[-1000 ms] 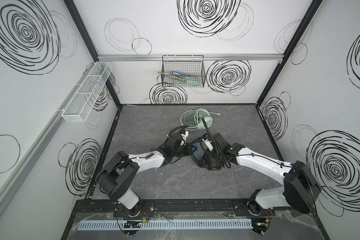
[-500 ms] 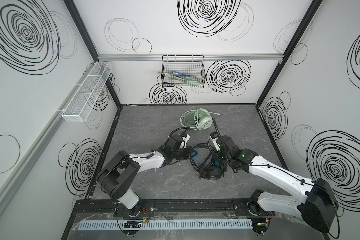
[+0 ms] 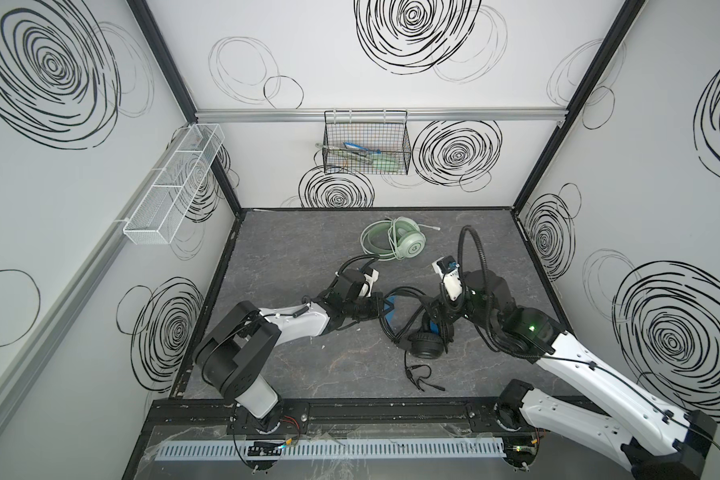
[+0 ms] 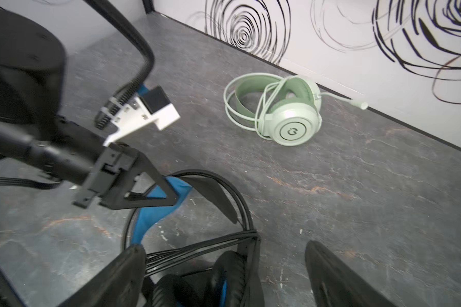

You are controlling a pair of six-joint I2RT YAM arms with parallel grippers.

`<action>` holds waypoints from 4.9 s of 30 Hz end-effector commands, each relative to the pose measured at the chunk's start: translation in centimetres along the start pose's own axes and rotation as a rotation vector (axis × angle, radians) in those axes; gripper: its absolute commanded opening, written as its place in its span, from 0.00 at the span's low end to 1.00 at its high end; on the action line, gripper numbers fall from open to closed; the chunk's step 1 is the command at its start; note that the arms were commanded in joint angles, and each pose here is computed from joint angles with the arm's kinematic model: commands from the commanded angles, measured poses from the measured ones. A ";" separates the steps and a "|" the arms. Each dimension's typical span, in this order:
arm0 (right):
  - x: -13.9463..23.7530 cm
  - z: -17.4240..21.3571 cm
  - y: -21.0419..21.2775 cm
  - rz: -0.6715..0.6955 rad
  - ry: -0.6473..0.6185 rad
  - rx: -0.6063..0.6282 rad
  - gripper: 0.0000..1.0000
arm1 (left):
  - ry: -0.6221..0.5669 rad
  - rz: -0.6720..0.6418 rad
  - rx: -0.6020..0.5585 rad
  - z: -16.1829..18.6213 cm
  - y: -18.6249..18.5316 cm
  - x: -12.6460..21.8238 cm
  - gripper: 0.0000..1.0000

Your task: Wrap the headphones

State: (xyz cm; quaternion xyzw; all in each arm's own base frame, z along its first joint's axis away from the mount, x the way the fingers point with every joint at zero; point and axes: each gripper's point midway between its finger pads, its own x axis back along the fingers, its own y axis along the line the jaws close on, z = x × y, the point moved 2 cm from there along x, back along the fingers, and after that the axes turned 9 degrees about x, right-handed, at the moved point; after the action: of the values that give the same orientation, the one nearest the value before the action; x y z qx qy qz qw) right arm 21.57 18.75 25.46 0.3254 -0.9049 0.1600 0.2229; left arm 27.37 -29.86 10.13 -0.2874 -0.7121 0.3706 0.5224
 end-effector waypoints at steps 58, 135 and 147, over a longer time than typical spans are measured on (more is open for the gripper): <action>-6.0 19.6 12.4 -0.147 0.614 -0.218 0.82 | -0.268 0.012 0.280 -6.1 5.7 3.8 0.00; -20.0 10.5 -1.4 0.130 0.683 -0.416 0.38 | -0.095 -0.033 0.175 -1.0 6.3 0.7 0.00; -20.0 10.0 -2.5 0.188 0.672 -0.385 0.42 | -0.070 -0.018 0.180 -0.4 6.4 1.1 0.00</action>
State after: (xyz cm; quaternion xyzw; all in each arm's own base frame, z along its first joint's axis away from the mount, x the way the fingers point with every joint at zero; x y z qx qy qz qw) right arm 31.90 26.55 7.78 0.2062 -0.7973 0.0499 0.5650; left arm 30.75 -24.58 6.70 -0.1750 -0.7226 0.4736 0.4722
